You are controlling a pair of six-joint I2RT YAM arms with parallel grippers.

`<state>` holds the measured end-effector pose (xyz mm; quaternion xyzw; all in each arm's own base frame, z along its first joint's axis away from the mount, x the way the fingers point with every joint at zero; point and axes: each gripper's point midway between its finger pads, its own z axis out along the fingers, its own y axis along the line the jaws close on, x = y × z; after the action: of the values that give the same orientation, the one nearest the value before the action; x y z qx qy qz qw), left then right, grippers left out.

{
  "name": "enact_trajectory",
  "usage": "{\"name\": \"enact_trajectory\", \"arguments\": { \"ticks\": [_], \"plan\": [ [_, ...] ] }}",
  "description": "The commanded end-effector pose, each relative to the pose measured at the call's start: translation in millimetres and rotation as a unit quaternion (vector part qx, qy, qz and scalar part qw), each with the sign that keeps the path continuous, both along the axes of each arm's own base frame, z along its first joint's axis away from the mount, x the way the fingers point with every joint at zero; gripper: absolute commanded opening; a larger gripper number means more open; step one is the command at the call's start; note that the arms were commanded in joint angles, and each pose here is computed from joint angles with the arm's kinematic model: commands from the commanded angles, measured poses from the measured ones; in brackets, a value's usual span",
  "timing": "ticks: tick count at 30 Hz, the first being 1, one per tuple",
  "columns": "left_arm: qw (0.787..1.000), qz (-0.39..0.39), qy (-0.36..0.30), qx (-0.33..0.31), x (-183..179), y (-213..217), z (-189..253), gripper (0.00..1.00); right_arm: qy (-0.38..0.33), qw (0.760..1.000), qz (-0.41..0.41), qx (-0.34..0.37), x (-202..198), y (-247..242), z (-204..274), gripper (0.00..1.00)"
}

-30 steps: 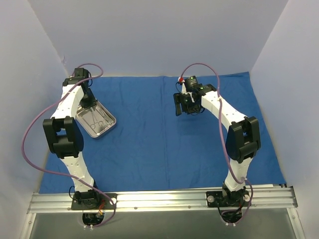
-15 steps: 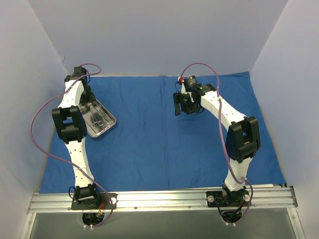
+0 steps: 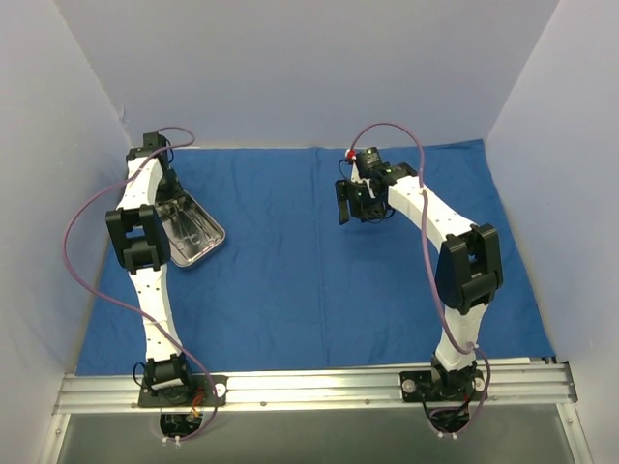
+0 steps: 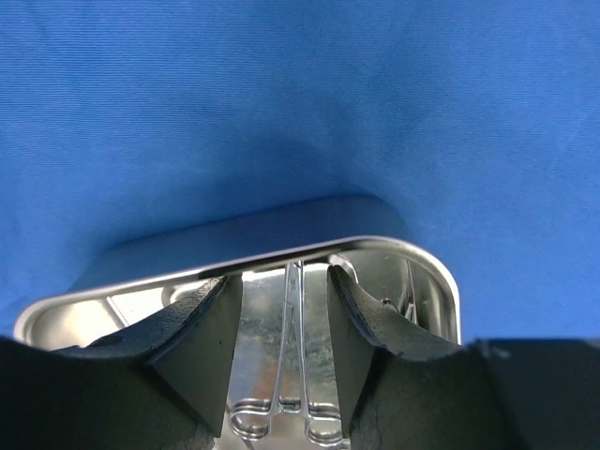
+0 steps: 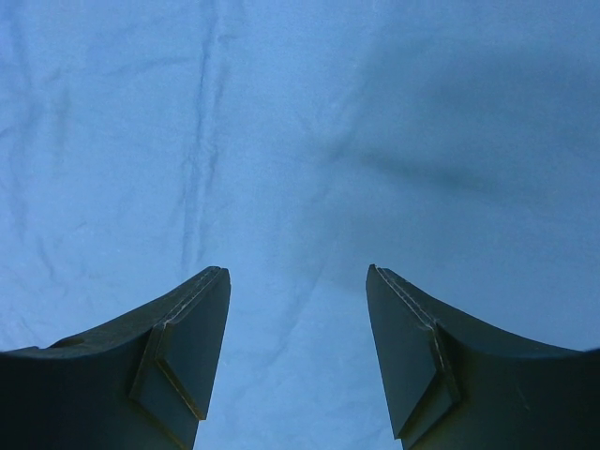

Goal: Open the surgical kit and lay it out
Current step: Pick up the medical item from the container.

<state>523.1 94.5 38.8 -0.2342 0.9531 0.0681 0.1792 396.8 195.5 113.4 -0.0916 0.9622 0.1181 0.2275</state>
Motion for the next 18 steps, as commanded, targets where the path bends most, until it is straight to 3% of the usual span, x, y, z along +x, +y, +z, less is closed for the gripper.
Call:
{"name": "enact_trajectory", "arguments": {
  "ticks": [1,5,12,17,18],
  "plan": [
    [1.0,-0.007,-0.003,-0.004,2.8,0.1,-2.8,0.5,0.001,1.0,0.002,0.002,2.6,5.1,4.5,0.6],
    [1.0,0.0,0.011,-0.006,-4.3,-0.5,-18.8,0.48,0.0,1.0,0.002,-0.002,1.7,3.5,5.0,0.6],
    [0.999,0.002,0.029,-0.018,-10.6,-2.4,-44.3,0.34,-0.001,1.0,0.006,-0.008,0.4,0.9,6.3,0.6],
    [1.0,0.007,0.022,-0.012,-10.5,1.2,-39.0,0.03,-0.006,1.0,0.009,-0.016,0.5,-2.1,9.2,0.6],
    [1.0,0.007,0.018,-0.011,-9.8,1.3,-34.5,0.02,-0.007,1.0,0.009,-0.016,0.2,-2.3,8.9,0.6]
  ]
}}
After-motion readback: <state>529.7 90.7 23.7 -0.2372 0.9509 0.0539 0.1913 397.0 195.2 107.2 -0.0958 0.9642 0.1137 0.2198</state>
